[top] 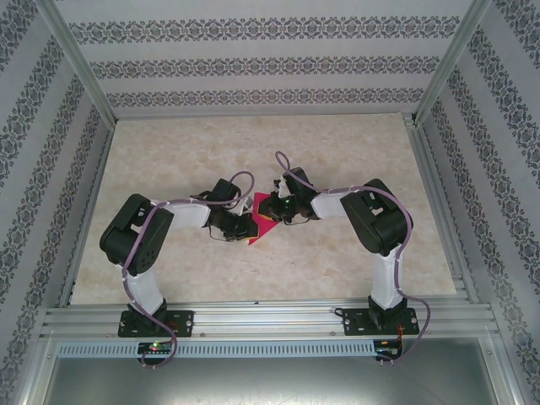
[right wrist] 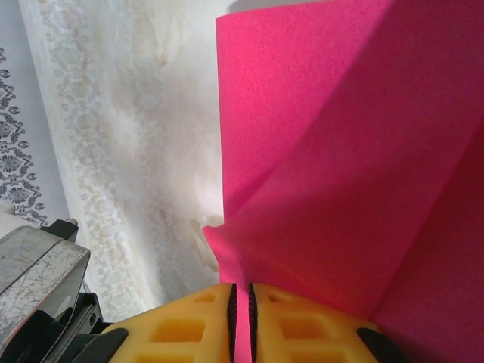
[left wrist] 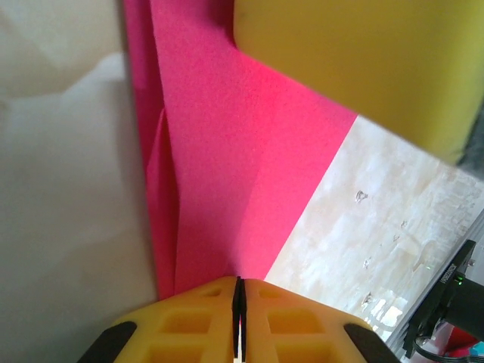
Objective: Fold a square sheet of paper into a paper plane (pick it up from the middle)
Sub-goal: Fourth fold the wing at the center of the table.
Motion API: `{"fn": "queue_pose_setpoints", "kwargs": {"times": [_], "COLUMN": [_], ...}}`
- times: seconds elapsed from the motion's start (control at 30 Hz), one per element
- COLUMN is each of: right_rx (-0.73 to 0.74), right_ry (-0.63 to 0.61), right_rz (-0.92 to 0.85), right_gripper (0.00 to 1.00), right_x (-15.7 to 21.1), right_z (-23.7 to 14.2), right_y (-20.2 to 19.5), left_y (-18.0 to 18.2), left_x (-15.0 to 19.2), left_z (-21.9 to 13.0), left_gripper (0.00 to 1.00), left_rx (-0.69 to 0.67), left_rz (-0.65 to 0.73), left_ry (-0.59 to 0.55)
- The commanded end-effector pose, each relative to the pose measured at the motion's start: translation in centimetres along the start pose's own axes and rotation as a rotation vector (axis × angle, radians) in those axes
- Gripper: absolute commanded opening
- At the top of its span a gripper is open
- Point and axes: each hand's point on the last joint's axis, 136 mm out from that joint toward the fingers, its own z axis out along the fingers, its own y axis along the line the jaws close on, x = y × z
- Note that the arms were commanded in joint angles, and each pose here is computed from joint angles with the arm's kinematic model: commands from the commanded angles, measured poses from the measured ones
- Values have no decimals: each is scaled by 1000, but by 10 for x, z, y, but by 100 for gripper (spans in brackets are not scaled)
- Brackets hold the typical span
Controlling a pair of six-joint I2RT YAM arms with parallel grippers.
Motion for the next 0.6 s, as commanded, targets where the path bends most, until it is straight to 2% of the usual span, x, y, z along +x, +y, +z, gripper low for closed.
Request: {"fn": "queue_pose_setpoints", "kwargs": {"times": [0.0,0.47,0.57], "right_rx": [215,226,228], "right_ry": [53,60,62], "right_rz": [92,97,99], "right_gripper": [16,16,16], "right_x": [28,30,31], "right_z": [13,14,14], "right_y": [-74,-76,-76], "left_y": [26,35,32], "left_x": [35,72,69], "left_z": [0,-20,-28], "left_gripper": [13,11,11], "left_rx": [-94,-145,-157], "left_rz": [-66,-33,-15], "left_ry": [87,165,141]}}
